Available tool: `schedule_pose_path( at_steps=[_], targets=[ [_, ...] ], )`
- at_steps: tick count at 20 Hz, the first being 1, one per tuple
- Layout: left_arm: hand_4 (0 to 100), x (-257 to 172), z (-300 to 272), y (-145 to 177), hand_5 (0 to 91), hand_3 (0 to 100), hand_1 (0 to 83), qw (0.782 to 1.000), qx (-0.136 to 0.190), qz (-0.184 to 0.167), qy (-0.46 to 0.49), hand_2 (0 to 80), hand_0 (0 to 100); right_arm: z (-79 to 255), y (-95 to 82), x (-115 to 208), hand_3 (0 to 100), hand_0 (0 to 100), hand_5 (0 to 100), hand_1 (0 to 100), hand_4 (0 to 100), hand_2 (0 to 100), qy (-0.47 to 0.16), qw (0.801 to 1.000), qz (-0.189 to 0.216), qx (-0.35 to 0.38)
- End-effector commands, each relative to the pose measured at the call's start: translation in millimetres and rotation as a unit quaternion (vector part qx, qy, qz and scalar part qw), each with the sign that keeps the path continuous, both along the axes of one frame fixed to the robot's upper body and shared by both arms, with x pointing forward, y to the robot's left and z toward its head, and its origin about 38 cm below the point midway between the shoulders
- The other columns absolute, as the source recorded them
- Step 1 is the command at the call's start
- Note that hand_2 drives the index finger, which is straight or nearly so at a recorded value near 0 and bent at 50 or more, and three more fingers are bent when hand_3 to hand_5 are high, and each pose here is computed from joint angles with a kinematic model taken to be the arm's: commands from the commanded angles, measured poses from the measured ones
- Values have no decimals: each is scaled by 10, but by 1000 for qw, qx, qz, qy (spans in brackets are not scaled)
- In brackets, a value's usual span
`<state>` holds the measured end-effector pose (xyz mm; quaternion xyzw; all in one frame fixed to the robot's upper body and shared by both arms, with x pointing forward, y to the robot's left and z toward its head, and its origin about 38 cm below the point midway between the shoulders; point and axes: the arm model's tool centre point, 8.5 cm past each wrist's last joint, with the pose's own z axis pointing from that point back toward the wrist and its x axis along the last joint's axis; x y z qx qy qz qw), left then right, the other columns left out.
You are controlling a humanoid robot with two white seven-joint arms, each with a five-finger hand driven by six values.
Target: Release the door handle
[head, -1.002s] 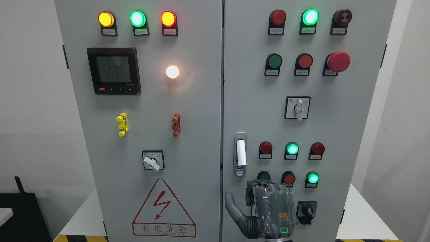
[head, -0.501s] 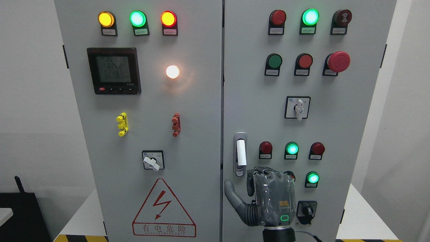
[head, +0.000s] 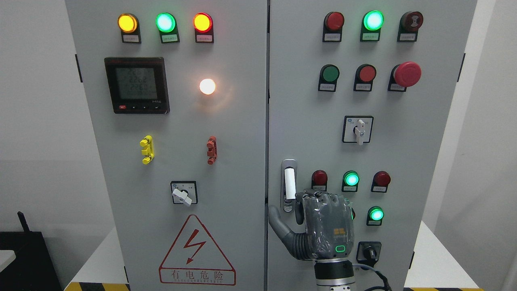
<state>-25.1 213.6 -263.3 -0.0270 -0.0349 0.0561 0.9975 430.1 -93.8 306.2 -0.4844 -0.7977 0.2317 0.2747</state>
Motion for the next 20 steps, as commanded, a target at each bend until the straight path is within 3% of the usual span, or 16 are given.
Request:
schedule_pose_path(
  at_steps=[1, 10, 20],
  targets=[
    [0, 54, -4, -2, 0, 0, 389, 1000, 0, -6, -8, 0, 120, 24, 12, 47, 1000, 255, 976, 474, 1000, 1000, -3, 1000, -7, -12],
    [0, 54, -4, -2, 0, 0, 389, 1000, 0, -6, -8, 0, 120, 23, -37, 69, 1000, 242, 974, 574, 1000, 1000, -1, 1000, -17, -7],
    [0, 54, -4, -2, 0, 0, 389, 1000, 0, -6, -8, 0, 120, 19, -72, 70, 1000, 367, 974, 571, 1000, 1000, -3, 1000, -21, -3]
  ],
)
